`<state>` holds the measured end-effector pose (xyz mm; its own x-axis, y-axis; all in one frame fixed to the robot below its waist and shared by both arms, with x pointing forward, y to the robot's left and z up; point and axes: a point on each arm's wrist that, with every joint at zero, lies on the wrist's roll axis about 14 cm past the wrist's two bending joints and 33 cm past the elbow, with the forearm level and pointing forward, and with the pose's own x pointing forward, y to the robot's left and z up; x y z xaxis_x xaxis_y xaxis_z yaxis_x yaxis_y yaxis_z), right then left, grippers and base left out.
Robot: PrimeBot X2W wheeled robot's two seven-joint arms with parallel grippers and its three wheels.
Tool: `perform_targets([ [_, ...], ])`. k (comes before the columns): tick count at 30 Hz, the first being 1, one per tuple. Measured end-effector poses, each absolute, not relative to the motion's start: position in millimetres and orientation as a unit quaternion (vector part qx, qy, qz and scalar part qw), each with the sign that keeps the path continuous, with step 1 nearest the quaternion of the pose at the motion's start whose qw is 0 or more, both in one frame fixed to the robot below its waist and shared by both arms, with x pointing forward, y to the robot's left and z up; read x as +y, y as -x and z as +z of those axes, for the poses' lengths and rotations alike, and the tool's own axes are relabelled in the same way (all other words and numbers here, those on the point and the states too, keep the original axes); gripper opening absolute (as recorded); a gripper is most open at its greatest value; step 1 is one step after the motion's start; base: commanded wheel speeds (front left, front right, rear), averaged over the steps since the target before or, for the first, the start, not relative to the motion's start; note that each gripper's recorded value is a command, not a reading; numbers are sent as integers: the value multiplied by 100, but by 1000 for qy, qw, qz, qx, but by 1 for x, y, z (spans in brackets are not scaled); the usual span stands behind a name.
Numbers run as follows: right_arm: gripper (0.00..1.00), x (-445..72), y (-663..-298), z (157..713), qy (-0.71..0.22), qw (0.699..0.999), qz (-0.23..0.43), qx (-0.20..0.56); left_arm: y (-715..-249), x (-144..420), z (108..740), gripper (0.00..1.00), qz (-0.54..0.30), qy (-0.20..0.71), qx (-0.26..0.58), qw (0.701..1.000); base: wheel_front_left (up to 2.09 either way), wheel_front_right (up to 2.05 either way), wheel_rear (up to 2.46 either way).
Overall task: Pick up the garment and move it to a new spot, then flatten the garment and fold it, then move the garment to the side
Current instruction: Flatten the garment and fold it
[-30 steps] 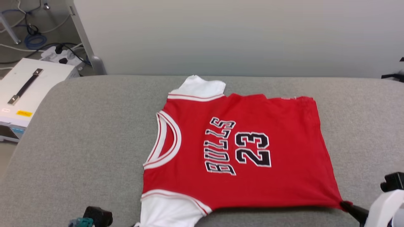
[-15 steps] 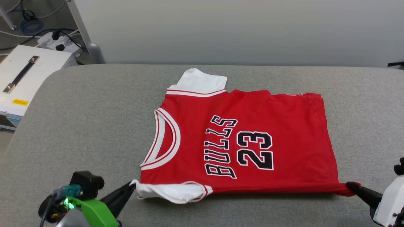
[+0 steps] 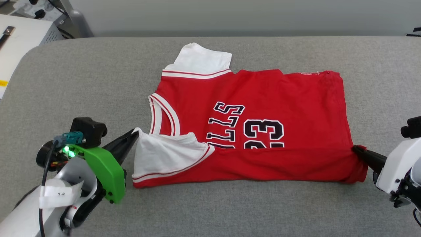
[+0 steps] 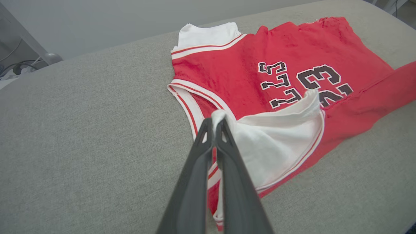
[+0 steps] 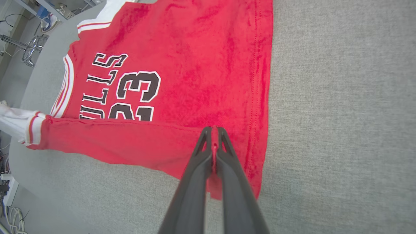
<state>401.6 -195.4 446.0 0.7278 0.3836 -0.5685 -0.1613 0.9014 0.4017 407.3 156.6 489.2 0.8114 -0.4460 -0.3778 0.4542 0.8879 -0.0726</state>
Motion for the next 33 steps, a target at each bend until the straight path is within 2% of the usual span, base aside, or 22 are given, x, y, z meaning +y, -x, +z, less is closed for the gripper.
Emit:
perform_targets([
  [8,0,-196,-420,424,-166,908,132,361,-437,160,448,0,-231,-21,250,940,0,0,0],
  [16,0,-201,-422,397,-158,900,113,391,-449,155,409,0,-228,-24,288,930,0,0,0],
  [17,0,-201,-422,395,-159,899,111,393,-450,154,404,3,-228,-26,292,928,0,0,0],
  [18,36,-203,-422,394,-157,900,109,391,-450,153,400,68,-227,-27,296,927,0,0,0],
  [19,100,-203,-422,394,-156,901,107,390,-451,153,398,100,-226,-27,296,928,0,0,0],
  [26,100,-204,-429,403,-165,913,99,359,-458,146,401,100,-209,-5,266,941,0,0,0],
  [33,100,-204,-433,438,-144,940,106,291,-469,151,442,100,-154,51,173,972,0,0,0],
])
